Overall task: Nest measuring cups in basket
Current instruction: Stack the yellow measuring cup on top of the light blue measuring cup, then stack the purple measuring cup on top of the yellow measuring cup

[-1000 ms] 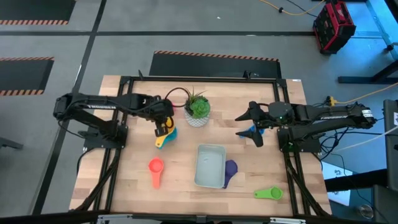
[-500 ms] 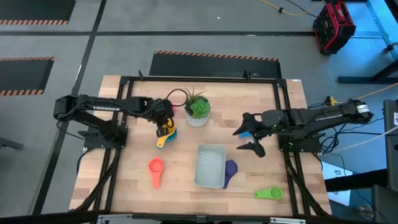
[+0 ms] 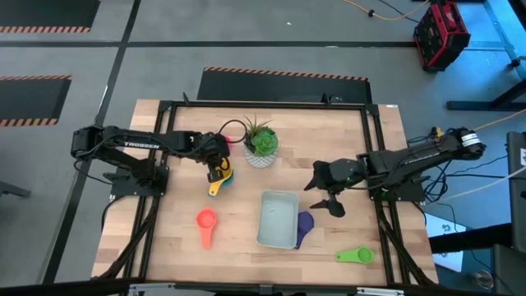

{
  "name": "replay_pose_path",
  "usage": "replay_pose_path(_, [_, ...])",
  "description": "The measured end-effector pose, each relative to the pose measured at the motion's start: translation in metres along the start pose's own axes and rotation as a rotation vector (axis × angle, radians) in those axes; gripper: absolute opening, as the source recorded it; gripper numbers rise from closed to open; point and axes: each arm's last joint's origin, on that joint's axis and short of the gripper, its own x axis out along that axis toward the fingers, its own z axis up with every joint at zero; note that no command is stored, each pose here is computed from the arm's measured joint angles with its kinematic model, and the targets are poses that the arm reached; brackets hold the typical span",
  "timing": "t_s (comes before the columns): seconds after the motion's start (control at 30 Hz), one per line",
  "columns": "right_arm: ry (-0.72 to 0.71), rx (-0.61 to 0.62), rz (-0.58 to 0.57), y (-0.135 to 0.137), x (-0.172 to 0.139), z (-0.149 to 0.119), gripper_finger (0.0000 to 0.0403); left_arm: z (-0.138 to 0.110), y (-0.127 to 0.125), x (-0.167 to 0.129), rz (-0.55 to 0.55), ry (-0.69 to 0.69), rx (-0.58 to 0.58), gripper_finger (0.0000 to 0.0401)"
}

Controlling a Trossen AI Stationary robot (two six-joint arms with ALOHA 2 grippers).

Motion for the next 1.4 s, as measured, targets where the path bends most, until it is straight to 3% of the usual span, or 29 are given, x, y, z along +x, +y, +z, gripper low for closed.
replay_pose_path(0.57, [0.046, 0.007, -0.008, -0.004, 0.023, -0.003, 0.0319, 0.002, 0.0, 0.0, 0.025, -0.022, -0.01, 0.0105])
replay_pose_path(0.83, [0.088, -0.136, 0.043, 0.011, 0.032, -0.009, 0.0319, 0.008, -0.011, -0.002, -0.02, -0.099, -0.008, 0.0106])
replay_pose_path(1.03, [0.162, -0.149, 0.073, 0.024, 0.046, -0.02, 0.0319, 0.008, -0.017, -0.003, -0.033, -0.106, 0.011, 0.0105])
replay_pose_path(1.4, [0.26, -0.168, -0.039, 0.03, 0.072, -0.038, 0.0319, 0.008, -0.02, -0.003, -0.039, -0.108, 0.021, 0.0108])
